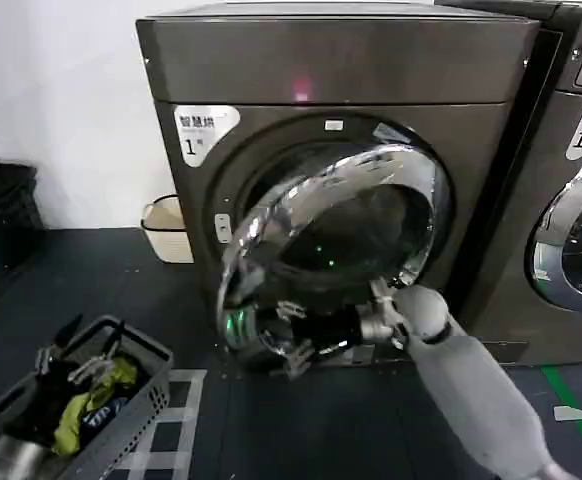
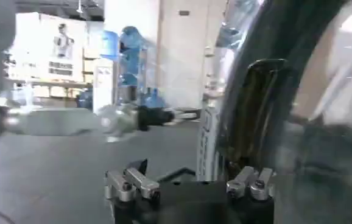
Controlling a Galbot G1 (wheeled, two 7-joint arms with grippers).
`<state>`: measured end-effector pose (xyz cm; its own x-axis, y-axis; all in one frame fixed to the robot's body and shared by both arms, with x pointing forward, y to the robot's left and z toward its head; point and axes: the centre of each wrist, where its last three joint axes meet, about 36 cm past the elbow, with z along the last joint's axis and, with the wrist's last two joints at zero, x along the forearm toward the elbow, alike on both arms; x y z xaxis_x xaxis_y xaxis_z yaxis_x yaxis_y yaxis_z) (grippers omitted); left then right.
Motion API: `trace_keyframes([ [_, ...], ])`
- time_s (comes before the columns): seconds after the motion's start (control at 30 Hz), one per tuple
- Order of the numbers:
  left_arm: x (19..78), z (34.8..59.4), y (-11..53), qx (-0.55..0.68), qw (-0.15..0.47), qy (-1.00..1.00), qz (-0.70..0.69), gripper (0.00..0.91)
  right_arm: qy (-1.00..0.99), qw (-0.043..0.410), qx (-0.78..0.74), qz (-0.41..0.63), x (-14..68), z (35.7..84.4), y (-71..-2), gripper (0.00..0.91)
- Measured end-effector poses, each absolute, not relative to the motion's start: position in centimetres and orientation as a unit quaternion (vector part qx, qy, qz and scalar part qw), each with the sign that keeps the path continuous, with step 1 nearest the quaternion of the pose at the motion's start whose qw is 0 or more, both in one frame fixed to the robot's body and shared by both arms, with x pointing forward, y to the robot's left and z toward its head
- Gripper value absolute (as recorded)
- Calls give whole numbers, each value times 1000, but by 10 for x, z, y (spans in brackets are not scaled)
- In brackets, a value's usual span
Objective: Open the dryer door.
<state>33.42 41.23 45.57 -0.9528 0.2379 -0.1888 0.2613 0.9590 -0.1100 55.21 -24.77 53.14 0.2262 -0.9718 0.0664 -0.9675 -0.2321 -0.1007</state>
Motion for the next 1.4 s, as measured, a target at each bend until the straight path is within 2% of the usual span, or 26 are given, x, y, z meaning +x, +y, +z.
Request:
trace_keyframes([
  [0.17, 369, 451, 415, 165, 82, 981, -66, 907, 613, 11, -787, -61, 530, 529, -273, 907],
  [0.43, 433, 431, 409, 232, 71, 968, -66, 907, 625, 20, -778, -58, 490, 533, -309, 907],
  [0.6, 461, 416, 388, 265, 62, 959, -79, 907, 651, 29, -757, -58, 474, 537, -340, 907],
  [0.77, 481, 415, 358, 305, 60, 946, -89, 907, 699, 30, -712, -60, 459, 535, -383, 907],
  [1.1, 517, 414, 290, 388, 65, 915, -86, 907, 832, 45, -547, -85, 400, 543, -459, 907],
  [1.27, 520, 414, 259, 441, 58, 892, -86, 907, 898, 91, -420, -91, 368, 550, -483, 907],
  [1.4, 516, 419, 239, 477, 55, 873, -81, 907, 940, 105, -304, -110, 340, 550, -503, 907],
])
